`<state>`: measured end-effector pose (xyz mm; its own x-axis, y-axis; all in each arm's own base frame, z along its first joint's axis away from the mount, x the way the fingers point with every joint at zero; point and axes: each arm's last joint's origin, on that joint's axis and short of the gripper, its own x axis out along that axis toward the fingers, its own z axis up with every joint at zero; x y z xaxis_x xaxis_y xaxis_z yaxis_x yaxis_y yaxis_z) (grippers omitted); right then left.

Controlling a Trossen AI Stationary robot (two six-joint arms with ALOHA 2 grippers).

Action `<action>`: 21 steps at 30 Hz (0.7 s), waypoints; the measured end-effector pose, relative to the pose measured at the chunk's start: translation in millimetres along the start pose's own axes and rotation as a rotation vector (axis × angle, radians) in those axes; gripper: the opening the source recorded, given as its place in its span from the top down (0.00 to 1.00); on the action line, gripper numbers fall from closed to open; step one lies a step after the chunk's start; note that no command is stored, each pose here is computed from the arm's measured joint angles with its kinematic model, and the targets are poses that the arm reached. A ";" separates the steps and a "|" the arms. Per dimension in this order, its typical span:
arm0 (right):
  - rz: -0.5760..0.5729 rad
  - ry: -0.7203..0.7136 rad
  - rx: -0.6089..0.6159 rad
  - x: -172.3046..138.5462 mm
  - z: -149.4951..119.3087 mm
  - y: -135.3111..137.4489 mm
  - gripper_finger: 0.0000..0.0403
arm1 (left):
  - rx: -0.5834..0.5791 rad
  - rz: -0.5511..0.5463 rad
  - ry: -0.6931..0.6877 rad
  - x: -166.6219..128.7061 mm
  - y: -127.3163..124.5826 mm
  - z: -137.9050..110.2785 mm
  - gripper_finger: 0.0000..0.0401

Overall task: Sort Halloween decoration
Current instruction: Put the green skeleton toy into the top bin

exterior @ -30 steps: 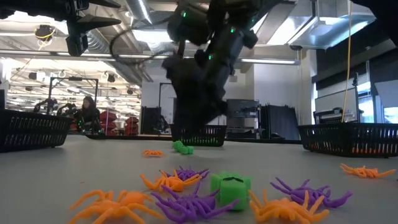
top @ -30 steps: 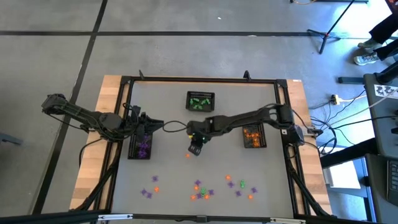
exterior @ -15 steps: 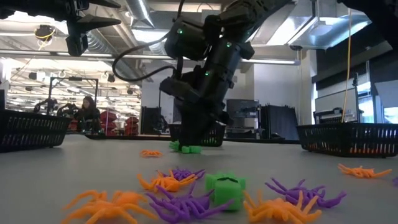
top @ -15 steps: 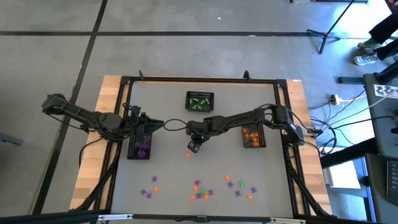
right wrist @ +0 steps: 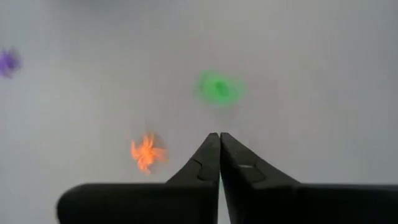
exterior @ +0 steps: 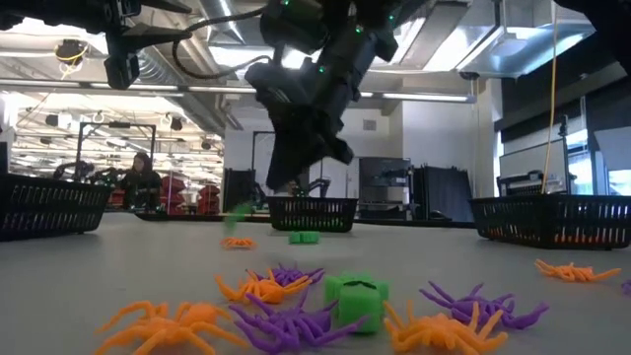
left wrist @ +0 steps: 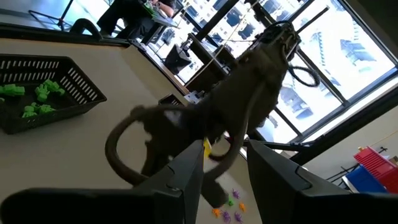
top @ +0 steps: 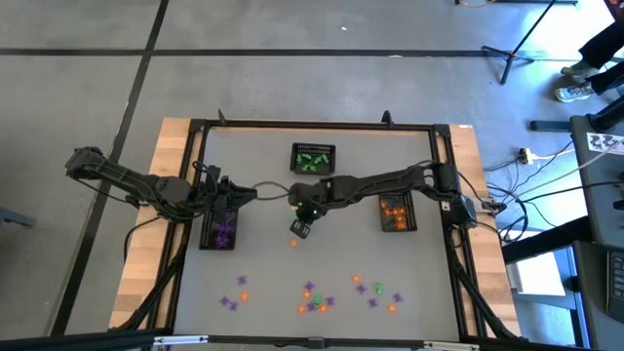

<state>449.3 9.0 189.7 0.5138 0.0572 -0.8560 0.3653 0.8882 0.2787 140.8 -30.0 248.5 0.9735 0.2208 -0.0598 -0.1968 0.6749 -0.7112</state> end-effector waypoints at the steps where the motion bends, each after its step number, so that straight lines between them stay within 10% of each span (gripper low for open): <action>1: -0.011 -0.010 -0.005 -5.0 3.2 -1.5 1.00 | -0.001 -0.001 -0.001 0.0 -0.1 0.2 0.71; 14: 0.041 -0.097 0.066 -72.3 49.3 -63.4 0.95 | -0.004 -0.001 -0.001 0.0 -0.1 0.1 0.71; 21: 0.125 0.001 -0.290 -66.4 26.4 -22.6 0.79 | -0.001 -0.002 -0.001 -0.1 -0.1 0.1 0.71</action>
<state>427.5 -26.9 251.7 0.5397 0.1750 -0.8235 0.0620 0.9672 0.2462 140.7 -30.0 248.7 0.9737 0.2203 -0.0582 -0.1951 0.6744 -0.7121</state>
